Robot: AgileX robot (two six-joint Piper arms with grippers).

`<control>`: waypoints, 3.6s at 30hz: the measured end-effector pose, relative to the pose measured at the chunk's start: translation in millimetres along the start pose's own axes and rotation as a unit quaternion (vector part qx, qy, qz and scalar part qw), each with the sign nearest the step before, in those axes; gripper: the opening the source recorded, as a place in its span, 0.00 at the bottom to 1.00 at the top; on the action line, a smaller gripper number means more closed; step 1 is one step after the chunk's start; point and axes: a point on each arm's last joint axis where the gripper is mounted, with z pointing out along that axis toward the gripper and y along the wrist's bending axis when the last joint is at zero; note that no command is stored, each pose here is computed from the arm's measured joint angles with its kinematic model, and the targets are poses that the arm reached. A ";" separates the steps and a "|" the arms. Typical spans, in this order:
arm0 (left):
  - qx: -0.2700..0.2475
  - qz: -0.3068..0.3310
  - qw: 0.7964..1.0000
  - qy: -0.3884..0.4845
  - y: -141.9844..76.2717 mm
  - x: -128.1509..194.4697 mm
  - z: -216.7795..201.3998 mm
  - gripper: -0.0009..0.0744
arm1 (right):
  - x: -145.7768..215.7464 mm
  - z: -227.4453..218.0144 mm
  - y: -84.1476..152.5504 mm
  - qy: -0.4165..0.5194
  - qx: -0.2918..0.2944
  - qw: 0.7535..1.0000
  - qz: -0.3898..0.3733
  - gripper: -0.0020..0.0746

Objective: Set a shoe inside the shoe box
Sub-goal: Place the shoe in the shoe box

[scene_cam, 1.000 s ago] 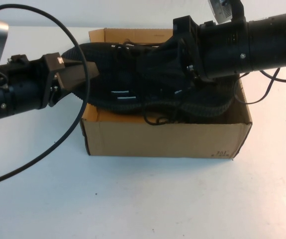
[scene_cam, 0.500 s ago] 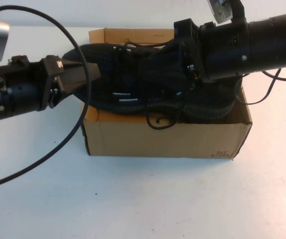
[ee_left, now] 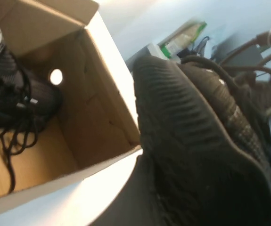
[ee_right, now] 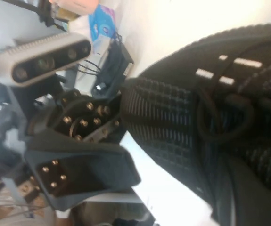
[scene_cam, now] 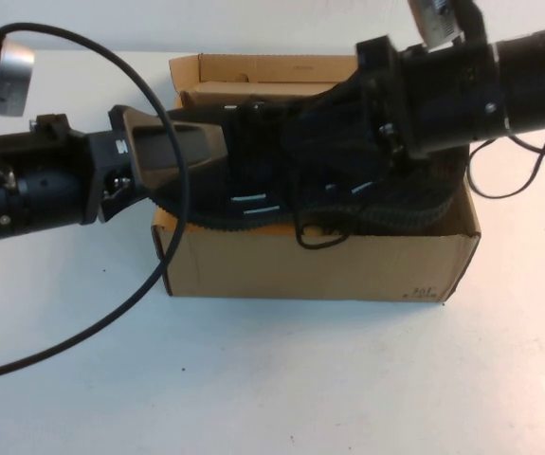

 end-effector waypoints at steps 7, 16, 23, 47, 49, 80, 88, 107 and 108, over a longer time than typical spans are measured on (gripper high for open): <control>0.004 0.039 0.999 -0.031 -2.0 -5.5 1.0 0.89 | -13.3 -23.2 -5.6 -0.026 -0.004 1.000 0.008 0.02; -0.078 0.069 0.992 -0.068 11.7 -13.2 -1.0 0.89 | -17.8 -33.5 -10.6 -0.037 0.001 0.999 0.012 0.02; -0.104 0.134 0.984 -0.058 15.0 -12.8 -2.2 0.89 | -22.3 -33.2 -12.8 -0.056 0.009 0.998 0.013 0.02; -0.238 0.316 0.906 -0.149 -26.8 -27.4 -54.0 0.02 | -53.3 10.5 -77.1 -0.063 0.046 0.995 0.059 0.02; -0.237 0.317 0.907 -0.147 -27.8 -26.7 -52.6 0.02 | -52.0 17.3 -80.7 -0.055 0.046 0.996 0.061 0.02; -0.225 0.318 0.910 -0.139 -29.0 -24.9 -51.4 0.01 | -47.0 48.8 -129.3 -0.013 0.076 0.992 0.095 0.16; -0.225 0.317 0.912 -0.132 -28.5 -23.7 -51.1 0.01 | -51.3 47.3 -119.5 -0.003 0.061 0.995 0.076 0.56; -0.220 0.313 0.915 -0.130 -29.1 -22.9 -50.5 0.01 | -52.2 53.4 -125.5 0.031 0.078 0.993 0.081 0.56; -0.220 0.313 0.915 -0.130 -29.1 -22.9 -50.5 0.01 | -52.1 56.2 -126.4 0.029 0.076 0.993 0.085 0.56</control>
